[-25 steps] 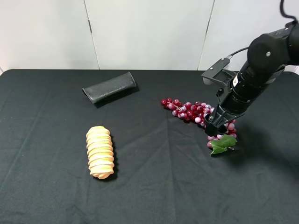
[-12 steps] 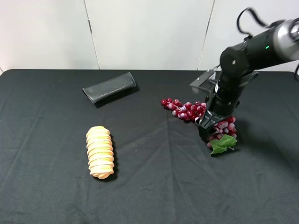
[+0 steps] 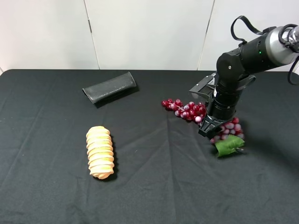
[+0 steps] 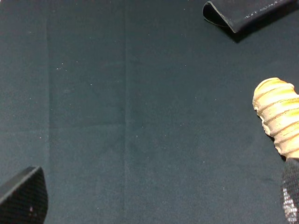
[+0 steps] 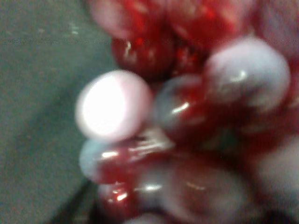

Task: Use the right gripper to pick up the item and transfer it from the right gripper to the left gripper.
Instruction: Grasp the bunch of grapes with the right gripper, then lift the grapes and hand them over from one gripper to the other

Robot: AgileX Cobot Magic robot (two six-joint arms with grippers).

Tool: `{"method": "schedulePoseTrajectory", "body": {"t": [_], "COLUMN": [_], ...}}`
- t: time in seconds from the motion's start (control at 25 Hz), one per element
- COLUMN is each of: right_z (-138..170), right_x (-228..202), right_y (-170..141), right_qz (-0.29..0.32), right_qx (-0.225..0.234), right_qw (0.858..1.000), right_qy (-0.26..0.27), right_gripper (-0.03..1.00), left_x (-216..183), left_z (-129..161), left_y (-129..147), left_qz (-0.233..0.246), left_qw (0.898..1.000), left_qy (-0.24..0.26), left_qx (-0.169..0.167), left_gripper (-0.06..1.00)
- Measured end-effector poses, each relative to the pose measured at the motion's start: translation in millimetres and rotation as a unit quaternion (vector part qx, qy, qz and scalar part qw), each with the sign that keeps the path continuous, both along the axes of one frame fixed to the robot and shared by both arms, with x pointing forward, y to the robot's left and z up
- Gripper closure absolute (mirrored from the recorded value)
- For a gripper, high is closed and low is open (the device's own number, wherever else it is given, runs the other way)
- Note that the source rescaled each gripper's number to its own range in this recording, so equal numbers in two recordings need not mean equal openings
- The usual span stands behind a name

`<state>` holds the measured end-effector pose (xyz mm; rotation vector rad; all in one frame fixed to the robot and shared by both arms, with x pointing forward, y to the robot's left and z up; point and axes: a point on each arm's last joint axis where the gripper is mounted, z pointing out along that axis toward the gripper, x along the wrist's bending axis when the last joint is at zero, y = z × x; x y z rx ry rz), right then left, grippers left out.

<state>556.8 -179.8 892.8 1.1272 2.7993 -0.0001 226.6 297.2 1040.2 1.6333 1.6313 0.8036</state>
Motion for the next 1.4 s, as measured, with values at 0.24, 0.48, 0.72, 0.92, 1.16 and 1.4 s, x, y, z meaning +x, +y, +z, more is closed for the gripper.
{"method": "schedulePoseTrajectory", "body": {"t": [0.24,0.48,0.72,0.92,1.16,1.4], "right_z": [2.0,38.3,79.4,113.3,154.9,185.0], "right_x": [0.3,-4.1,-19.4,-36.4,-61.2,-84.6], "right_y": [-0.8,-2.4,-6.9,-9.5,-12.4,-14.2], "right_qz": [0.005,-0.017,-0.034,-0.053,-0.071,-0.076], "right_qx": [-0.004,0.014,0.030,0.062,0.118,0.171], "right_qw": [1.000,0.999,0.998,0.995,0.987,0.977], "right_qy": [-0.004,-0.039,-0.051,-0.061,-0.085,-0.100], "right_gripper": [0.93,0.95,0.96,0.97,0.97,0.97], "left_x": [0.0,0.0,0.0,0.0,0.0,0.0], "left_z": [0.0,0.0,0.0,0.0,0.0,0.0], "left_y": [0.0,0.0,0.0,0.0,0.0,0.0], "left_qz": [0.000,0.000,0.000,0.000,0.000,0.000], "left_qw": [1.000,1.000,1.000,1.000,1.000,1.000], "left_qy": [0.000,0.000,0.000,0.000,0.000,0.000], "left_qx": [0.000,0.000,0.000,0.000,0.000,0.000], "left_gripper": [-0.06,-0.06,-0.06,-0.06,-0.06,-0.06]}}
